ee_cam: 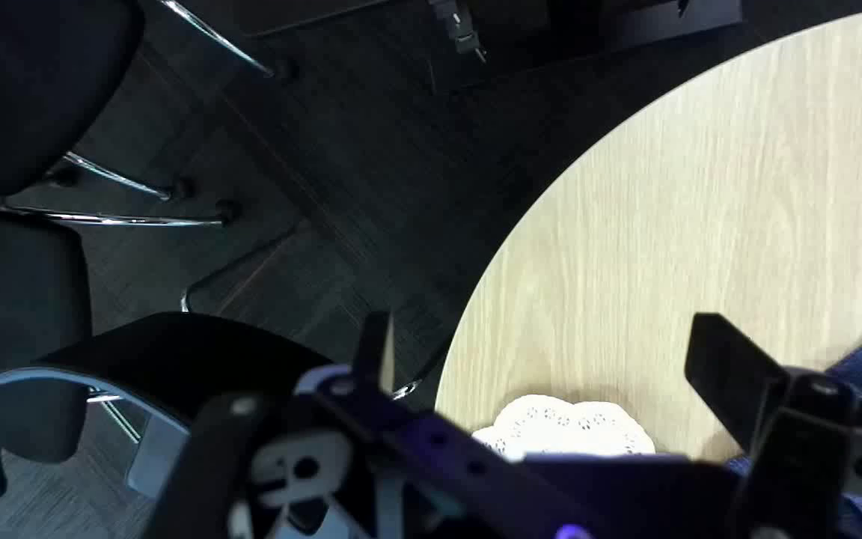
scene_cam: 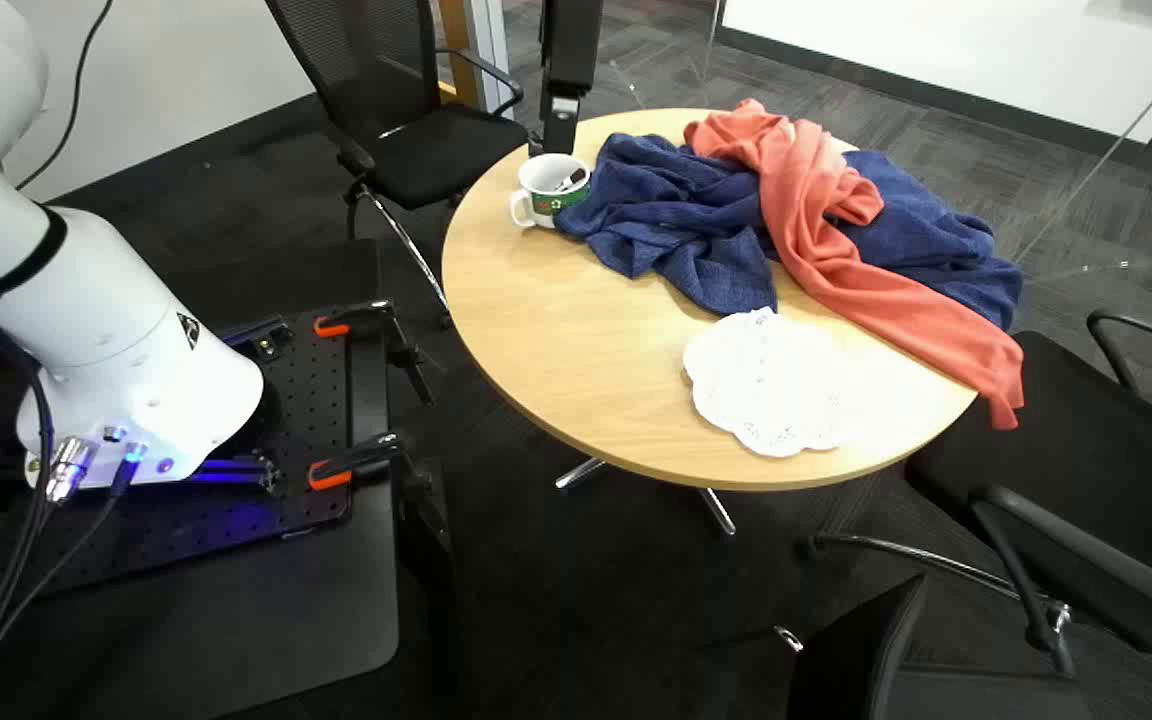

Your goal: Remove the marker from the mug cup and place it on the table

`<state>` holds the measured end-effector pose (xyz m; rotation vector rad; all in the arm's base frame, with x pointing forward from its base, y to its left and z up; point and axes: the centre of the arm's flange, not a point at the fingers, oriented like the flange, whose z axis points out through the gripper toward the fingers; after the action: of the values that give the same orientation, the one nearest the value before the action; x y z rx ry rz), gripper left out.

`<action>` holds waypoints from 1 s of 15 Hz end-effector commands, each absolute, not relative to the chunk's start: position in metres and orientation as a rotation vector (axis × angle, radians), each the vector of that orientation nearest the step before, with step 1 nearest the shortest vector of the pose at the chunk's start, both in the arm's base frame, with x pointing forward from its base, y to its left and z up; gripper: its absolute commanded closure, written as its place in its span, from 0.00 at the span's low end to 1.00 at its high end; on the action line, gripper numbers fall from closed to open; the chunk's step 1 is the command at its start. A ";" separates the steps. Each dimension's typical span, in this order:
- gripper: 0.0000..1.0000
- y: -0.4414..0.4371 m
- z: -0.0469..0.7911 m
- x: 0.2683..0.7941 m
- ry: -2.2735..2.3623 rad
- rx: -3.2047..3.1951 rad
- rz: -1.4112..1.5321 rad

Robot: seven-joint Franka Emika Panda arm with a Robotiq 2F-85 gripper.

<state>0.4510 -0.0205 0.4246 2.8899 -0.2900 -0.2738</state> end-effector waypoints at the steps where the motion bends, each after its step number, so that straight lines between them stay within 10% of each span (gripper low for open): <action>1: 0.00 -0.020 0.425 0.451 -0.290 2.890 -0.274; 15: 0.00 0.056 0.411 0.440 -0.234 3.066 -0.126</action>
<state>0.4521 0.0314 0.4160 3.0065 -0.2174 -0.1985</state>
